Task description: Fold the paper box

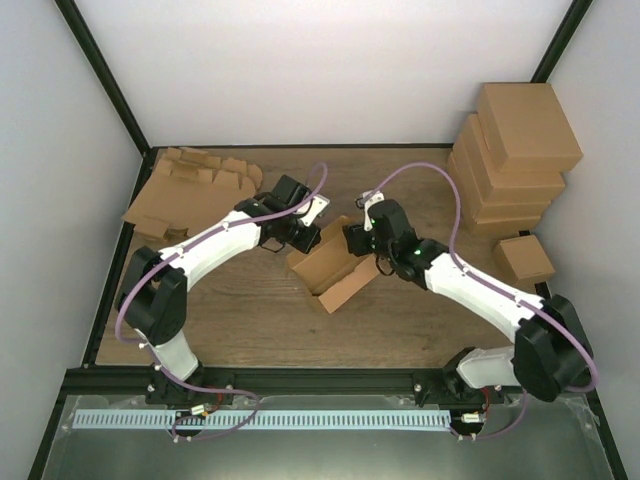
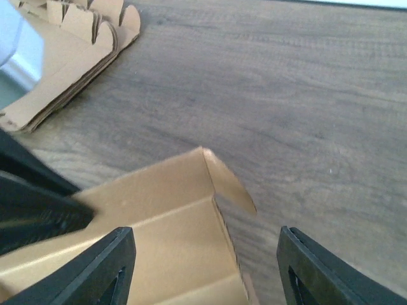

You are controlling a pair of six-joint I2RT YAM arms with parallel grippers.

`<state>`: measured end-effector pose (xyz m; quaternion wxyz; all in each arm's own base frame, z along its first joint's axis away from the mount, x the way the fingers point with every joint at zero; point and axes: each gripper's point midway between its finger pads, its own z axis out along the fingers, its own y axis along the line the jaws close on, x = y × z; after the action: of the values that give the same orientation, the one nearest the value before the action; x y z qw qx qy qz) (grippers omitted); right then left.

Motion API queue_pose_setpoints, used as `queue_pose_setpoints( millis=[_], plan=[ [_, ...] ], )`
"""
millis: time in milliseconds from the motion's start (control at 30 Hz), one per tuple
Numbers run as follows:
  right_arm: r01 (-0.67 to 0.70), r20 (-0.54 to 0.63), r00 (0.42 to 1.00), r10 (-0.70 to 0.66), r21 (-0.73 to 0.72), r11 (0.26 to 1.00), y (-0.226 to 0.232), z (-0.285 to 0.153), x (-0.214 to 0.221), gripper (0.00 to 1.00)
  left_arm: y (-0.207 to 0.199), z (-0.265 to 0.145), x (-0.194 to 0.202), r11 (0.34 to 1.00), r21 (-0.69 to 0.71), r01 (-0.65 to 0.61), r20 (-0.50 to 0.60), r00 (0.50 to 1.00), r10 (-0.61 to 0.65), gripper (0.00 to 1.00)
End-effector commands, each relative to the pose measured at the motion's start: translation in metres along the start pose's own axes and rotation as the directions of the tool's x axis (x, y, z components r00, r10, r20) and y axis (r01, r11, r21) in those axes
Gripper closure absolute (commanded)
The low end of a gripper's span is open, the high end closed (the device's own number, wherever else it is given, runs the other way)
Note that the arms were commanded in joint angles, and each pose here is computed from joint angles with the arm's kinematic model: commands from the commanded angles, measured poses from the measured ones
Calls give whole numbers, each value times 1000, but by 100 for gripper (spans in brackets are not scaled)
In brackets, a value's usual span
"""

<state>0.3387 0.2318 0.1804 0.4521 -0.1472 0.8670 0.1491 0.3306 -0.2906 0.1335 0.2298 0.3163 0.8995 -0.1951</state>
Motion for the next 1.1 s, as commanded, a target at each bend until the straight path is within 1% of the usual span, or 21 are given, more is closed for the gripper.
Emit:
queue_pose_setpoints(
  millis=[0,100,167,233,367,433,533,700,800,867,1000,1067],
  plan=[
    [-60,-153,987,54,-35,998,6,-37,18,36,-2,5,3,1000,8,1,0,1000,-1,88],
    [-115,-215,972,100,-61,991,10,-57,28,36,-3,7,4,1000,14,3,-3,1000,-3,88],
    [-162,-271,953,137,-69,984,12,-68,41,40,-3,7,3,1000,18,2,-2,1000,-2,89],
    [-208,-323,932,163,-109,972,19,-77,54,45,-4,7,4,1000,22,3,-5,1000,-3,96],
    [-296,-413,890,195,-197,935,36,-93,80,67,-3,7,4,1000,15,5,-5,1000,-5,96],
    [-330,-458,866,203,-217,919,41,-96,94,75,-3,7,4,1000,14,6,-5,1000,-6,96],
    [-356,-513,831,217,-189,915,39,-98,112,82,-3,7,4,1000,15,8,-5,1000,-8,96],
    [-351,-525,811,259,-82,933,21,-99,129,89,-3,7,5,1000,13,8,-7,1000,-8,96],
    [-352,-540,793,281,-30,936,13,-93,146,99,-3,7,5,1000,12,9,-9,1000,-9,96],
    [-357,-546,786,289,-19,934,13,-87,148,99,-4,7,4,1000,12,8,-5,1000,-8,96],
    [-398,-512,784,351,18,917,9,-74,152,99,-5,7,4,1000,9,9,-6,1000,-9,96],
    [-420,-504,783,364,3,907,12,-65,155,99,-5,7,4,1000,9,8,-7,1000,-8,96]
  ],
)
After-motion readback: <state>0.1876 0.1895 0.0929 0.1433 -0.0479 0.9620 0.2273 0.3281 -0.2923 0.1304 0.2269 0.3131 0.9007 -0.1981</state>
